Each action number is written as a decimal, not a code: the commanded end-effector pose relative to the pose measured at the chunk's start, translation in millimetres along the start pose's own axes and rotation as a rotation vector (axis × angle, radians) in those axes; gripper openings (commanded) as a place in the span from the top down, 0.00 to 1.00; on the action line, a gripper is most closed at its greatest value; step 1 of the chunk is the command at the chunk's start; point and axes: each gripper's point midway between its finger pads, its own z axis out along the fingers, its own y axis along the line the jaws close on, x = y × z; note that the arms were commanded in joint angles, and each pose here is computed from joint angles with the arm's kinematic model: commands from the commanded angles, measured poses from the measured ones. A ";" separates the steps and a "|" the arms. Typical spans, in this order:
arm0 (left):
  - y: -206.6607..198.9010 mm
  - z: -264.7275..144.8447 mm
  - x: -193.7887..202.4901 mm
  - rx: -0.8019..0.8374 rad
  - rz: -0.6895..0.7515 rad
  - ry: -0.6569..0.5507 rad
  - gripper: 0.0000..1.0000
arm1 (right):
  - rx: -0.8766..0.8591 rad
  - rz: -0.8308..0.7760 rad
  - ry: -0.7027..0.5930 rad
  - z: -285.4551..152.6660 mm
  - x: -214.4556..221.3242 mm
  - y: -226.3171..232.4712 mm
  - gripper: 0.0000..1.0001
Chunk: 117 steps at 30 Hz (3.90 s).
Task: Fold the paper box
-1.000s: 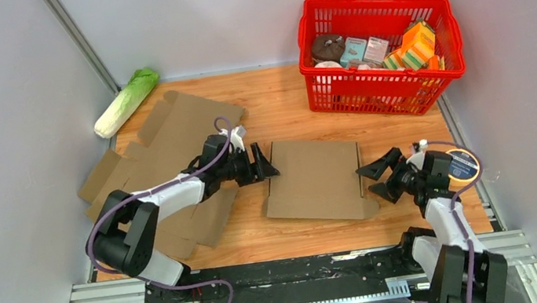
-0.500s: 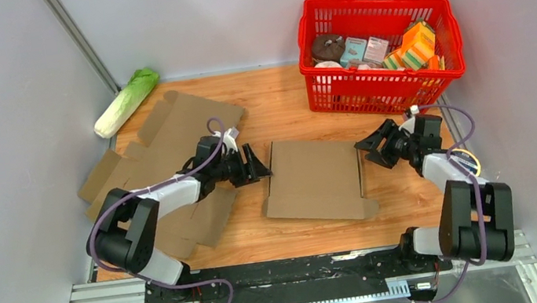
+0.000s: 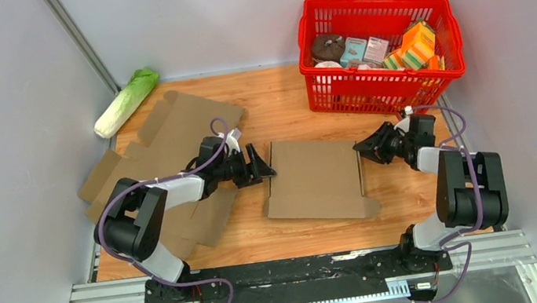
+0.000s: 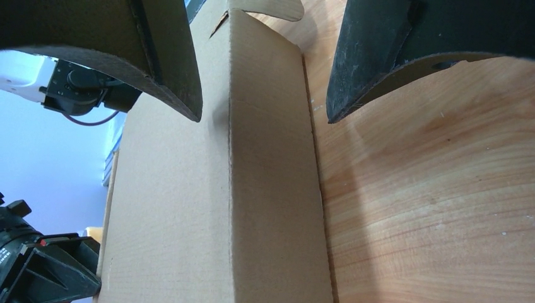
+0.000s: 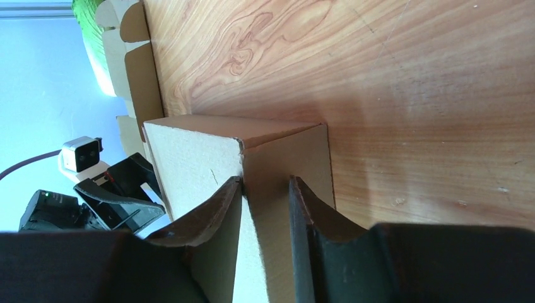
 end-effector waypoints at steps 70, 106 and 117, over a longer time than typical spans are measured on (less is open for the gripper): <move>-65.3 -86.9 13.4 0.176 -0.713 0.208 0.76 | -0.006 -2.011 -0.001 -35.5 247.9 193.7 0.00; -65.4 -118.8 17.2 0.150 -0.266 -0.011 0.23 | 0.034 -1.925 -0.117 -59.4 224.0 183.5 0.38; -22.7 -144.2 33.0 -0.090 -0.053 -0.120 0.20 | 0.041 -1.797 -0.036 -69.9 205.5 188.3 0.42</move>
